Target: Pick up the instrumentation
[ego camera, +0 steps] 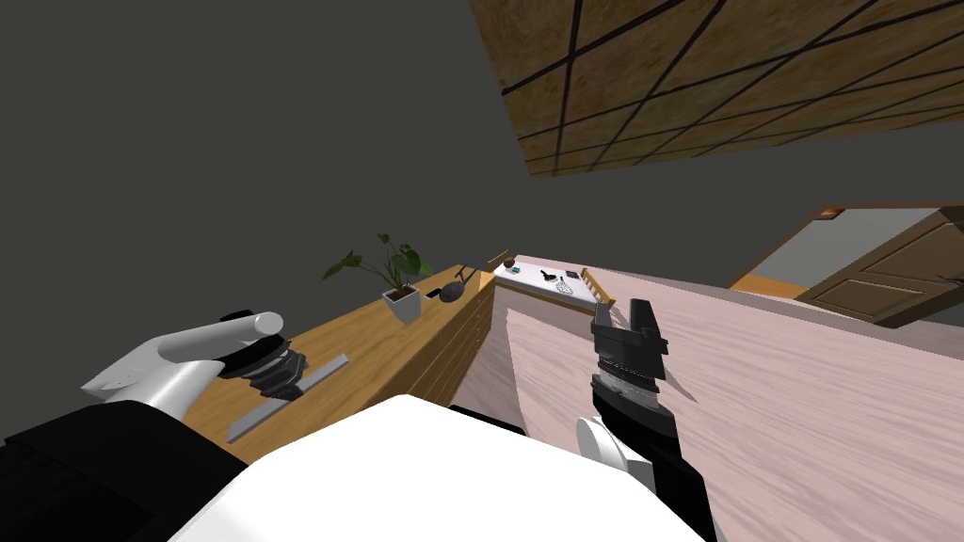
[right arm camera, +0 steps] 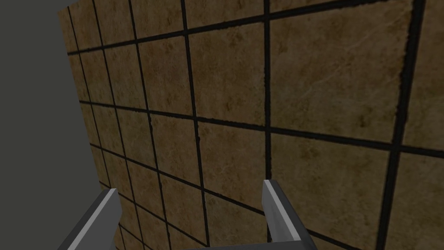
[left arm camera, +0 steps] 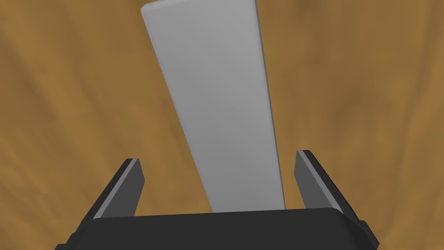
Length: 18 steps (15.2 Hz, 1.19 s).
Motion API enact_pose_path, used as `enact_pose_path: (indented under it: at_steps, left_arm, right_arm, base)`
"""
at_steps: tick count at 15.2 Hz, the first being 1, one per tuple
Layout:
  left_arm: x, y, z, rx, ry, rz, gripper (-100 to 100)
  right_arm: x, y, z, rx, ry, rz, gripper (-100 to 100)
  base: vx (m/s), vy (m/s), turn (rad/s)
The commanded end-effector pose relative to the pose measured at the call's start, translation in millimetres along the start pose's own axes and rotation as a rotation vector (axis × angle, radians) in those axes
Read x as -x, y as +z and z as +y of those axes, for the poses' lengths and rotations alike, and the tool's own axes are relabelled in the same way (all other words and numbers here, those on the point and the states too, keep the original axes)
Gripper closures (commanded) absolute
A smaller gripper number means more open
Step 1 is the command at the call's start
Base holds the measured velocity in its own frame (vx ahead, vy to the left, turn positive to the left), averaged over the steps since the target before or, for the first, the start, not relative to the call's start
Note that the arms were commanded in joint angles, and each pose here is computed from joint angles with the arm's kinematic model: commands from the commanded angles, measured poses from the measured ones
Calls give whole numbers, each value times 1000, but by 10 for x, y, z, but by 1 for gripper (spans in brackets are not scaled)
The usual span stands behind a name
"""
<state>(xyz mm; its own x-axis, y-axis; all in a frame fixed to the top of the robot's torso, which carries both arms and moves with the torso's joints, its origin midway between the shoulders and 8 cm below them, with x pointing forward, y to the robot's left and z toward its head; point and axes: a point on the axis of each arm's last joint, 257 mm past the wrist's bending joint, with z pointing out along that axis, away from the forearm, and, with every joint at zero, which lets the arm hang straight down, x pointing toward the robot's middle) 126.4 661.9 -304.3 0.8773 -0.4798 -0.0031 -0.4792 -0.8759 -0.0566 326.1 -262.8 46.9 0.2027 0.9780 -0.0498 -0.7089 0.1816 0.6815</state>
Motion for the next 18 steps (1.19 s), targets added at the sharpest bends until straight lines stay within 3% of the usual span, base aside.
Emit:
enact_pose_path:
  at_steps: [1,12,14,15,18]
  left_arm:
    - [89,5,-77,-11,3,0,-100]
    - [409,171,-150,8,13,4,-100]
    - [390,158,-138,9,9,3,-100]
    - [394,162,-136,10,12,3,100]
    - [395,165,-132,11,9,4,100]
  right_arm:
    - [0,0,0,0,0,0,0]
    - [0,0,0,0,0,0,0]
    - [0,0,0,0,0,0,0]
    - [0,0,0,0,0,0,0]
    - [0,0,0,0,0,0,0]
  base:
    - [33,-45,-1]
    - [29,-44,1]
    - [21,-39,3]
    - [6,-11,2]
    - [2,-3,7]
